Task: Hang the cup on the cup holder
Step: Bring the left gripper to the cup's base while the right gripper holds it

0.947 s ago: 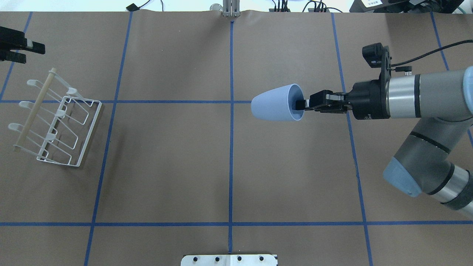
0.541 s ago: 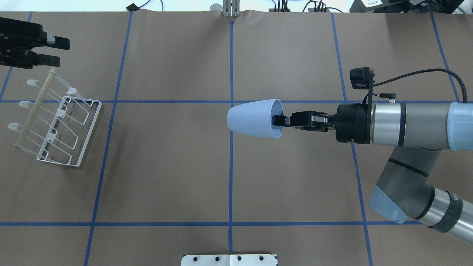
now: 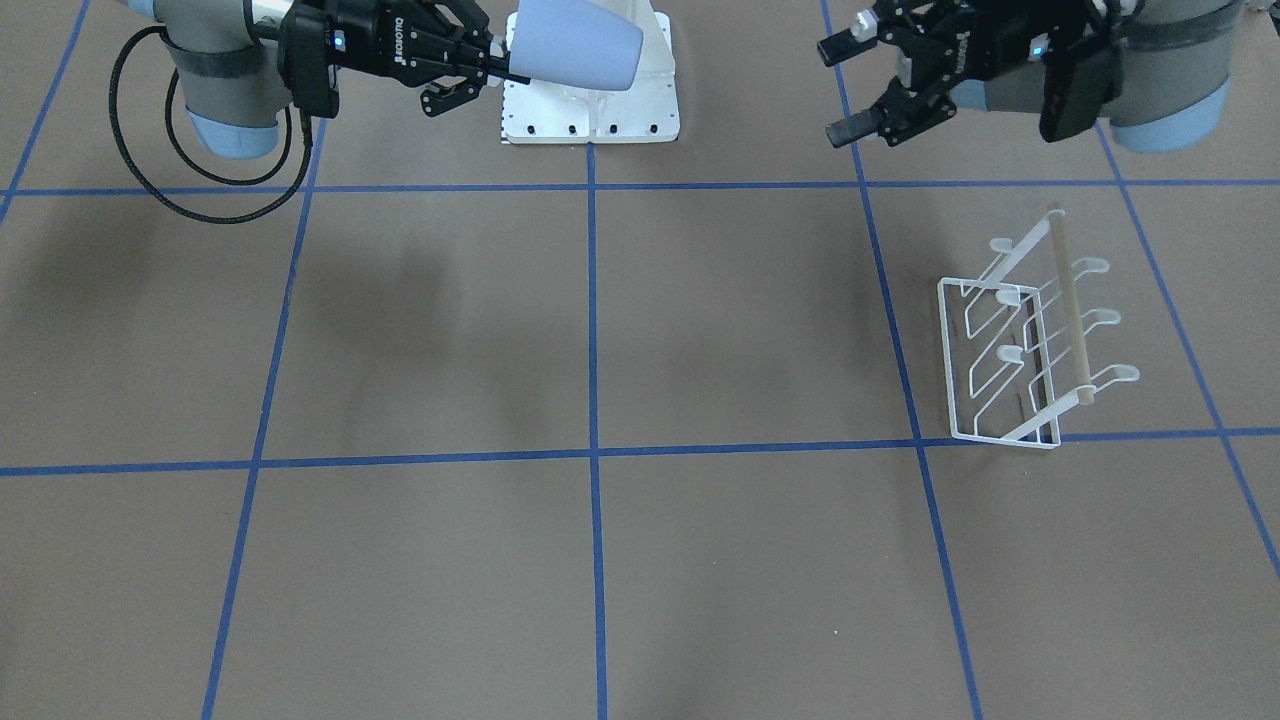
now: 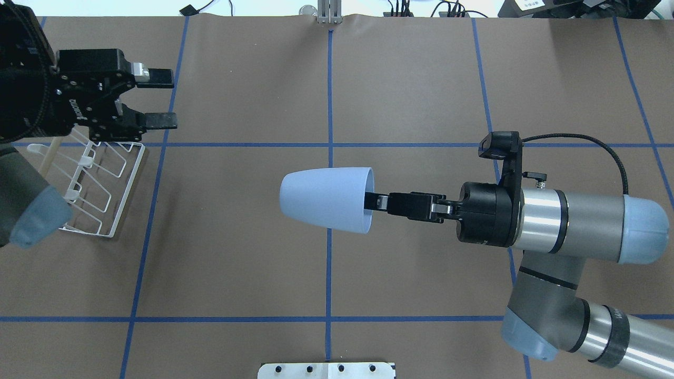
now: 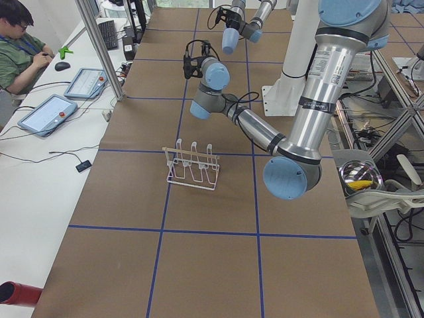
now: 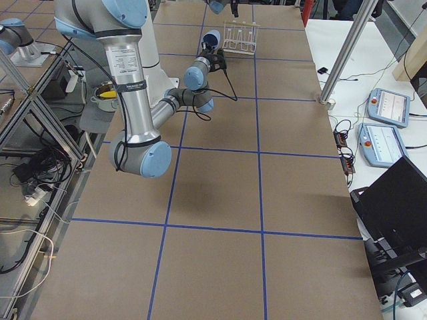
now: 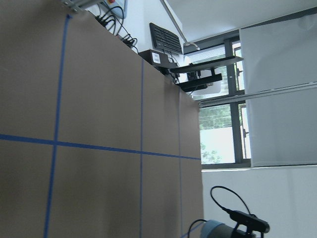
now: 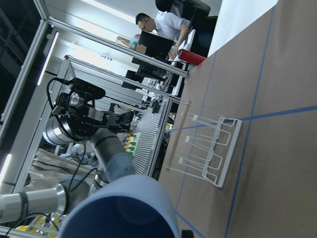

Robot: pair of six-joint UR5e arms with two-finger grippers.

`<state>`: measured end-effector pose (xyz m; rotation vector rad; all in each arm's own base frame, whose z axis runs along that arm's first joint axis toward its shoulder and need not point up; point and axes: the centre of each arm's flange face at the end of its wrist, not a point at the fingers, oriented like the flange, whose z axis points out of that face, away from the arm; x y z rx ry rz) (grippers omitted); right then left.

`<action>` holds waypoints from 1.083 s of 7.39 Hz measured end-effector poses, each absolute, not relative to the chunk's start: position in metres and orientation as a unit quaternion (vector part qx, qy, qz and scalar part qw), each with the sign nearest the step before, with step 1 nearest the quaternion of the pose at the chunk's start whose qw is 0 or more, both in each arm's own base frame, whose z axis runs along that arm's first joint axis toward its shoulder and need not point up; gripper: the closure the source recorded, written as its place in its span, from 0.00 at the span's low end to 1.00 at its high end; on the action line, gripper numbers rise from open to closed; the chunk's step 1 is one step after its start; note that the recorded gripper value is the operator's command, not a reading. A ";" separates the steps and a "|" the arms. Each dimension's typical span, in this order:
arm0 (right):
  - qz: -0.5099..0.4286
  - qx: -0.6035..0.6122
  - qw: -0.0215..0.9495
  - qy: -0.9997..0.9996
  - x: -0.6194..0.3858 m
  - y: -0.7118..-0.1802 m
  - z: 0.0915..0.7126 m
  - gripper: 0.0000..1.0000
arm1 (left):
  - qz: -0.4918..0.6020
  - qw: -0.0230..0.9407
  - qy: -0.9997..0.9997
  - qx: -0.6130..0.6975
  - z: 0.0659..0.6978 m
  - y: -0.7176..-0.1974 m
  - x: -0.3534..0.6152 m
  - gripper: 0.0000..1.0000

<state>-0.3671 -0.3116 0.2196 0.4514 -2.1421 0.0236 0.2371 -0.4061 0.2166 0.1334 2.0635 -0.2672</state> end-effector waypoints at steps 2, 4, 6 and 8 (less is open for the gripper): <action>0.000 0.183 0.422 -0.888 -0.370 -0.301 0.208 1.00 | -0.129 0.462 0.877 0.025 0.195 -0.381 0.263 0.01; -0.005 0.185 0.400 -0.898 -0.366 -0.296 0.206 1.00 | -0.127 0.443 0.888 -0.014 0.174 -0.369 0.282 0.01; -0.006 0.186 0.396 -0.899 -0.365 -0.296 0.205 1.00 | -0.119 0.440 0.889 -0.041 0.166 -0.356 0.303 0.01; -0.004 0.187 0.395 -0.899 -0.365 -0.296 0.204 1.00 | -0.112 0.435 0.891 -0.062 0.160 -0.340 0.324 0.01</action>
